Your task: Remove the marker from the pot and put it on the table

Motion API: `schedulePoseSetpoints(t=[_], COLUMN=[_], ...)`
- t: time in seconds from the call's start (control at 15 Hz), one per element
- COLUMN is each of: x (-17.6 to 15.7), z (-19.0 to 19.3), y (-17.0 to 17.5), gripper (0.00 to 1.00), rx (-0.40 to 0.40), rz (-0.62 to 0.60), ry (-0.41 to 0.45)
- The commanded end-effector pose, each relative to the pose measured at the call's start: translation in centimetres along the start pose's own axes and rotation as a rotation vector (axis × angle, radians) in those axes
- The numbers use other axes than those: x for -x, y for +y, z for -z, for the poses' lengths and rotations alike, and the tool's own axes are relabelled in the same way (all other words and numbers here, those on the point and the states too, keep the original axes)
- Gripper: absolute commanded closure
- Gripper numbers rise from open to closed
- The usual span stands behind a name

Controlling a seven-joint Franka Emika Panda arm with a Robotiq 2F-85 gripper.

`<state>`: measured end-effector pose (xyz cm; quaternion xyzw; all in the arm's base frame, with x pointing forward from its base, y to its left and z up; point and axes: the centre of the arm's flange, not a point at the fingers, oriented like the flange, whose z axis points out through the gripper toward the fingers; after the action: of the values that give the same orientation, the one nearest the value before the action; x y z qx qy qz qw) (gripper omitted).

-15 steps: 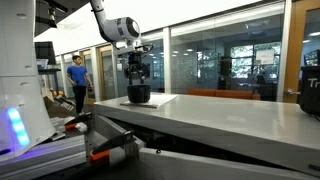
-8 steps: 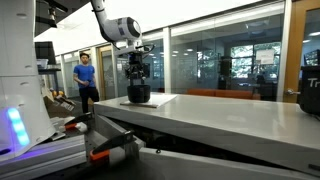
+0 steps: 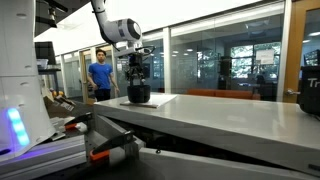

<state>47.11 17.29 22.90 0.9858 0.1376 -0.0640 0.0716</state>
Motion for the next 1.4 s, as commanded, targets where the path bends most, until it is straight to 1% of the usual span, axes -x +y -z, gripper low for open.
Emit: schedulePoseSetpoints(t=[0.0, 0.13, 0.47, 1.33], x=[0.2, 0.4, 0.8, 1.6], z=[-0.9, -1.4, -2.1, -3.6], y=[0.0, 0.0, 0.2, 1.6], gripper=[0.25, 0.23, 0.24, 0.22], rx=[-0.007, -0.008, -0.013, -0.024], rz=[-0.019, -0.019, -0.021, -0.042], ry=[-0.022, -0.031, -0.045, -0.076])
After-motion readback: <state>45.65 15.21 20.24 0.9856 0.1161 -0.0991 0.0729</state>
